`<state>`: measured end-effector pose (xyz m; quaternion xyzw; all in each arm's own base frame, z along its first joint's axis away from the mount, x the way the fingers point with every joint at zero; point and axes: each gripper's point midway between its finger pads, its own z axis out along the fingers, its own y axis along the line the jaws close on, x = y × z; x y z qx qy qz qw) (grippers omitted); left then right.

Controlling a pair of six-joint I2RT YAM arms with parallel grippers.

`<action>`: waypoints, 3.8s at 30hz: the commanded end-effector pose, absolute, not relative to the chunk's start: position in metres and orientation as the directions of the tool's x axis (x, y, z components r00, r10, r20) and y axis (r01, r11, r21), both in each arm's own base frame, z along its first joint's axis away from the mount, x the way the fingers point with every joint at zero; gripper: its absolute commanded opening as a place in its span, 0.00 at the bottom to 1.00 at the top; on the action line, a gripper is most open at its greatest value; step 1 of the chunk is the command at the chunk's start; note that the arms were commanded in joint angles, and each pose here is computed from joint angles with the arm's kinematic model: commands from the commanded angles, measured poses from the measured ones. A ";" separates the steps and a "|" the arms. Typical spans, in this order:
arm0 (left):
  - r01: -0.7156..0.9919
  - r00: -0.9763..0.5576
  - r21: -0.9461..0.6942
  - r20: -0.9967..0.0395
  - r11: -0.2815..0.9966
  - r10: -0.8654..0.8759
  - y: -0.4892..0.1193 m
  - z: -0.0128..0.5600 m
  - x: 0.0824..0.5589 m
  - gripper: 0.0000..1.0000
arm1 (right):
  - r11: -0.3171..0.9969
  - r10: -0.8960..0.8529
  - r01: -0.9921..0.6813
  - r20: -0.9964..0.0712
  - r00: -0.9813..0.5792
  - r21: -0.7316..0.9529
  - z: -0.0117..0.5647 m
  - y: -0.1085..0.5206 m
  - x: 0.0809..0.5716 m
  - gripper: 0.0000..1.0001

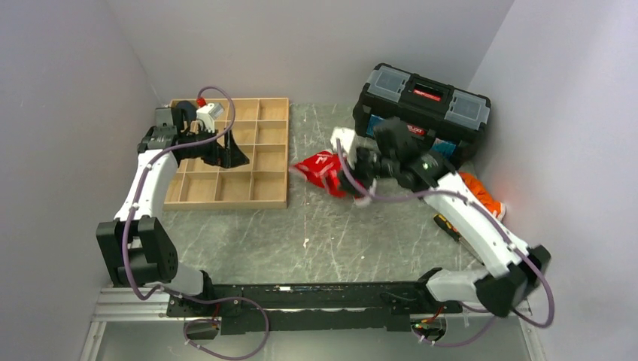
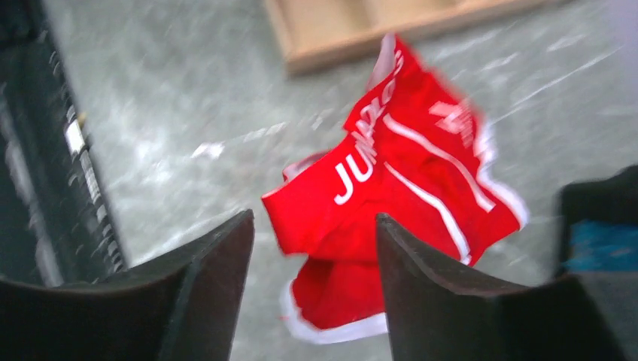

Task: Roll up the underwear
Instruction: Flatten out the underwear at the center of the board.

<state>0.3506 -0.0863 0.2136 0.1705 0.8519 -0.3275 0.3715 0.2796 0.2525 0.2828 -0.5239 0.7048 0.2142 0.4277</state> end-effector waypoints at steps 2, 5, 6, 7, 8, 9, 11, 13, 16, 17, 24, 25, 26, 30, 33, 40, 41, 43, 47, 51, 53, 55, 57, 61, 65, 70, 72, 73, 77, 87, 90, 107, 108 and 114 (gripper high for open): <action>0.617 -0.615 -0.408 -0.784 0.673 0.088 -0.105 0.224 0.363 0.99 | 0.281 -0.690 -0.958 -0.706 -0.160 -0.057 0.181 0.206 0.213 0.74; 0.647 -0.604 -0.382 -0.785 0.660 0.138 -0.119 0.215 0.362 0.99 | 0.298 -0.715 -0.954 -0.669 -0.202 -0.031 0.153 0.191 0.198 0.95; 0.660 -0.599 -0.373 -0.785 0.652 0.158 -0.126 0.211 0.360 0.99 | 0.312 -0.710 -0.949 -0.674 -0.203 -0.043 0.151 0.188 0.197 0.97; 0.673 -0.593 -0.360 -0.785 0.646 0.179 -0.132 0.207 0.360 0.99 | 0.331 -0.703 -0.941 -0.682 -0.199 -0.066 0.150 0.186 0.201 0.98; 0.692 -0.585 -0.348 -0.784 0.633 0.208 -0.142 0.203 0.358 0.99 | 0.352 -0.695 -0.932 -0.692 -0.196 -0.090 0.150 0.184 0.205 0.98; 0.702 -0.580 -0.338 -0.782 0.627 0.227 -0.149 0.198 0.357 0.99 | 0.376 -0.688 -0.920 -0.698 -0.197 -0.111 0.151 0.181 0.212 0.98; 0.721 -0.576 -0.338 -0.778 0.605 0.251 -0.163 0.191 0.356 0.99 | 0.439 -0.674 -0.886 -0.707 -0.216 -0.148 0.153 0.177 0.229 0.97; 0.726 -0.583 -0.365 -0.777 0.583 0.238 -0.176 0.187 0.359 0.99 | 0.506 -0.657 -0.847 -0.710 -0.254 -0.165 0.150 0.171 0.249 0.95; 0.731 -0.604 -0.427 -0.768 0.533 0.213 -0.195 0.184 0.358 0.99 | 0.561 -0.605 -0.823 -0.720 -0.339 -0.085 0.144 0.166 0.266 0.91; 0.736 -0.607 -0.435 -0.764 0.518 0.219 -0.201 0.183 0.358 0.99 | 0.570 -0.590 -0.821 -0.719 -0.368 -0.047 0.142 0.165 0.271 0.89; 0.770 -0.632 -0.530 -0.710 0.354 0.311 -0.262 0.162 0.328 0.99 | 0.693 -0.526 -0.717 -0.623 -0.579 0.081 0.108 0.137 0.298 0.84; 0.779 -0.627 -0.553 -0.711 0.296 0.319 -0.271 0.164 0.318 0.99 | 0.702 -0.523 -0.706 -0.602 -0.603 0.097 0.103 0.132 0.299 0.84; 0.790 -0.613 -0.560 -0.715 0.252 0.335 -0.279 0.164 0.309 0.99 | 0.717 -0.510 -0.688 -0.589 -0.627 0.113 0.101 0.126 0.301 0.84; 0.852 -0.512 -0.511 -0.765 0.116 0.390 -0.307 0.164 0.273 0.99 | 0.754 -0.432 -0.622 -0.553 -0.712 0.211 0.094 0.109 0.306 0.85; 0.915 -0.396 -0.387 -0.804 0.115 0.443 -0.325 0.153 0.256 0.99 | 0.740 -0.416 -0.607 -0.511 -0.752 0.291 0.089 0.105 0.299 0.83; 0.991 -0.109 -0.028 -0.750 0.133 0.652 -0.371 0.121 0.225 0.90 | 0.649 -0.484 -0.644 -0.433 -0.760 0.405 0.085 0.098 0.266 0.75; 0.993 -0.068 0.016 -0.738 0.118 0.672 -0.378 0.117 0.219 0.89 | 0.645 -0.487 -0.641 -0.423 -0.764 0.416 0.084 0.095 0.263 0.74; 0.992 0.016 0.099 -0.705 0.076 0.709 -0.390 0.107 0.206 0.86 | 0.648 -0.483 -0.630 -0.408 -0.775 0.428 0.083 0.088 0.260 0.73; 0.971 0.160 0.238 -0.626 -0.008 0.763 -0.409 0.087 0.188 0.79 | 0.662 -0.458 -0.603 -0.396 -0.796 0.446 0.082 0.075 0.259 0.73; 0.939 0.246 0.340 -0.555 -0.053 0.795 -0.423 0.075 0.188 0.71 | 0.662 -0.446 -0.594 -0.396 -0.802 0.457 0.081 0.072 0.254 0.72; 0.933 0.254 0.354 -0.529 -0.062 0.810 -0.426 0.070 0.191 0.68 | 0.660 -0.448 -0.597 -0.398 -0.800 0.456 0.080 0.071 0.253 0.71; 0.933 0.262 0.351 -0.507 -0.081 0.822 -0.427 0.063 0.190 0.64 | 0.662 -0.448 -0.596 -0.399 -0.800 0.454 0.080 0.070 0.251 0.71; 0.935 0.264 0.341 -0.488 -0.096 0.832 -0.427 0.055 0.188 0.61 | 0.664 -0.446 -0.597 -0.403 -0.799 0.450 0.080 0.069 0.251 0.70; 0.943 0.253 0.314 -0.463 -0.110 0.849 -0.425 0.040 0.184 0.49 | 0.663 -0.442 -0.597 -0.407 -0.799 0.451 0.080 0.068 0.251 0.70; 0.953 0.224 0.288 -0.454 -0.096 0.862 -0.416 0.036 0.185 0.13 | 0.634 -0.458 -0.613 -0.411 -0.788 0.471 0.078 0.071 0.245 0.72; 0.993 0.053 0.114 -0.544 0.011 0.837 -0.401 0.062 0.201 0.00 | 0.573 -0.482 -0.656 -0.445 -0.755 0.492 0.082 0.077 0.239 0.77; 0.999 -0.037 0.004 -0.584 0.048 0.811 -0.396 0.076 0.208 0.00 | 0.539 -0.484 -0.678 -0.474 -0.735 0.500 0.087 0.082 0.238 0.78; 0.997 -0.080 -0.053 -0.602 0.061 0.794 -0.394 0.084 0.211 0.00 | 0.521 -0.485 -0.694 -0.496 -0.720 0.498 0.089 0.085 0.238 0.78; 0.957 -0.257 -0.273 -0.654 0.094 0.711 -0.384 0.110 0.225 0.00 | 0.489 -0.468 -0.738 -0.575 -0.672 0.465 0.092 0.092 0.241 0.78; 0.825 -0.510 -0.547 -0.611 0.142 0.606 -0.373 0.120 0.263 0.00 | 0.469 -0.519 -0.849 -0.702 -0.489 0.245 0.101 0.120 0.245 0.74; 0.800 -0.540 -0.582 -0.598 0.142 0.592 -0.373 0.121 0.269 0.00 | 0.448 -0.583 -0.885 -0.709 -0.396 0.126 0.100 0.136 0.246 0.72; 0.748 -0.607 -0.644 -0.567 0.160 0.557 -0.366 0.121 0.283 0.00 | 0.409 -0.803 -0.900 -0.528 -0.277 -0.150 0.058 0.148 0.238 0.58; 0.746 -0.610 -0.645 -0.564 0.164 0.557 -0.366 0.120 0.283 0.00 | 0.405 -0.806 -0.902 -0.525 -0.274 -0.152 0.057 0.149 0.237 0.57; 0.740 -0.615 -0.650 -0.553 0.170 0.562 -0.365 0.118 0.283 0.00 | 0.415 -0.824 -0.893 -0.489 -0.288 -0.173 0.046 0.153 0.239 0.51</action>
